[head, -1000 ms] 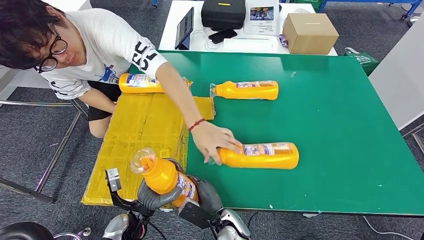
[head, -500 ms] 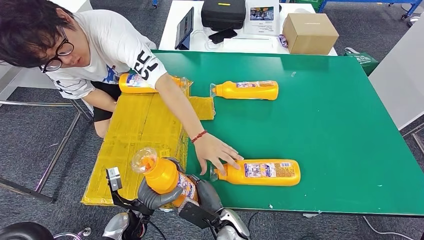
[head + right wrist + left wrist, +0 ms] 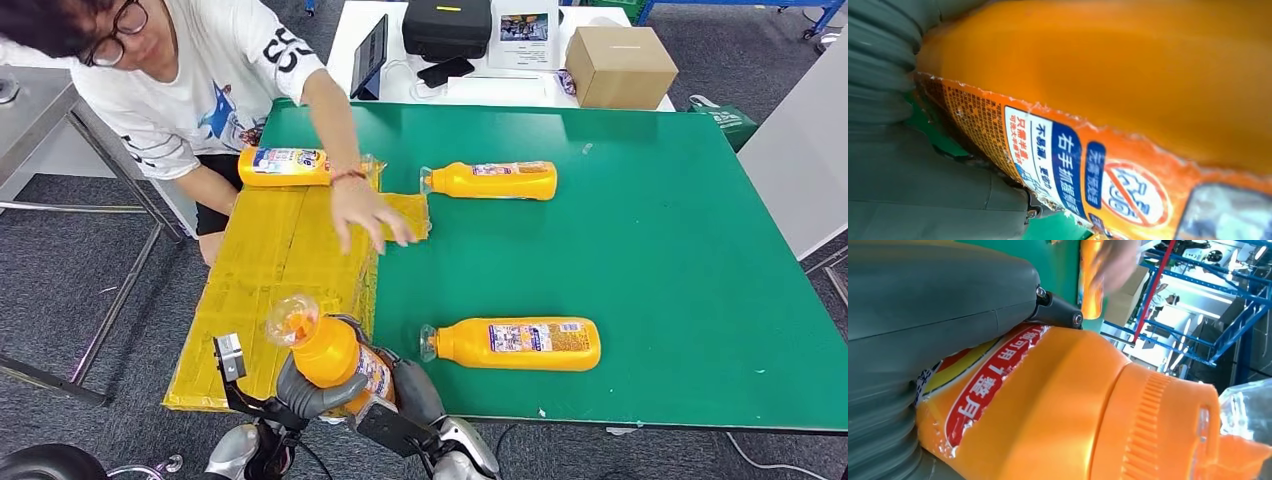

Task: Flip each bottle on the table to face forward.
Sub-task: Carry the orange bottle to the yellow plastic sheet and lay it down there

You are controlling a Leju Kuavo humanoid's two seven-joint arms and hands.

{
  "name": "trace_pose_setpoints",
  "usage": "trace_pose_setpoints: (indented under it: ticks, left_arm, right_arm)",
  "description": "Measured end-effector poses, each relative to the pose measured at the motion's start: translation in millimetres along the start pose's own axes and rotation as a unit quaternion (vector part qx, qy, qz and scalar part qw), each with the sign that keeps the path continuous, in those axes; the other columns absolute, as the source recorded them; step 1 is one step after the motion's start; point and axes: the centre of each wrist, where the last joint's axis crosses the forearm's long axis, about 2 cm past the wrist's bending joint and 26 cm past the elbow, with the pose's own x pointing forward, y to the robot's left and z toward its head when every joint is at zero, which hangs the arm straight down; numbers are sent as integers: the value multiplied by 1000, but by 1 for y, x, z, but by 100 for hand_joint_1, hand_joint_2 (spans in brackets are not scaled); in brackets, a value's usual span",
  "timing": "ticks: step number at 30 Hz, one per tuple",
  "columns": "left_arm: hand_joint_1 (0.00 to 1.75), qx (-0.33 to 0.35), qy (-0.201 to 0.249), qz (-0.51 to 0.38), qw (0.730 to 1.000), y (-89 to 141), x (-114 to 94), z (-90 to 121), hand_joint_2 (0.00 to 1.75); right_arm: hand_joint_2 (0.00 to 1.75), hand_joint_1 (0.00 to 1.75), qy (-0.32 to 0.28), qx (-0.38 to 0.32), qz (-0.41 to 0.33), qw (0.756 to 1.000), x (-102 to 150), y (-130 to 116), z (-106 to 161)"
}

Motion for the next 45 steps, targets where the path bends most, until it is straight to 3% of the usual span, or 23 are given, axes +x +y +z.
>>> trace_pose_setpoints:
  ticks: [9, 17, 23, 26, 30, 36, 38, 43, 45]
  left_arm:
    - [175, 32, -34, -74, 996, 9, 22, -21, 175]
    - [175, 101, -136, -123, 978, 41, 84, -53, 175]
    - [175, 121, -150, -144, 971, 47, 92, -53, 175]
    - [175, 149, -157, -195, 957, 50, 95, -53, 175]
    - [175, 213, -165, -347, 898, 58, 104, -55, 175]
    - [175, 248, -145, -616, 734, 73, 115, -61, 175]
    - [175, 245, -134, -641, 715, 78, 114, -63, 175]
    - [175, 239, -118, -656, 706, 85, 110, -65, 175]
    - [175, 227, -104, -683, 686, 86, 109, -67, 175]
  right_arm:
    - [0, 0, -65, -34, -33, 997, 26, -17, -19]
    - [0, 0, -112, -76, -90, 987, 43, -24, -21]
    - [0, 0, -127, -94, -111, 981, 50, -29, -22]
    - [0, 0, -134, -105, -109, 979, 52, -31, -21]
    - [0, 0, -150, -161, -94, 971, 58, -40, -20]
    - [0, 0, -185, -312, -80, 928, 82, -73, -20]
    - [0, 0, -198, -335, -79, 918, 90, -82, -20]
    - [0, 0, -217, -358, -77, 905, 100, -92, -19]
    - [0, 0, -219, -369, -72, 900, 102, -95, -18]
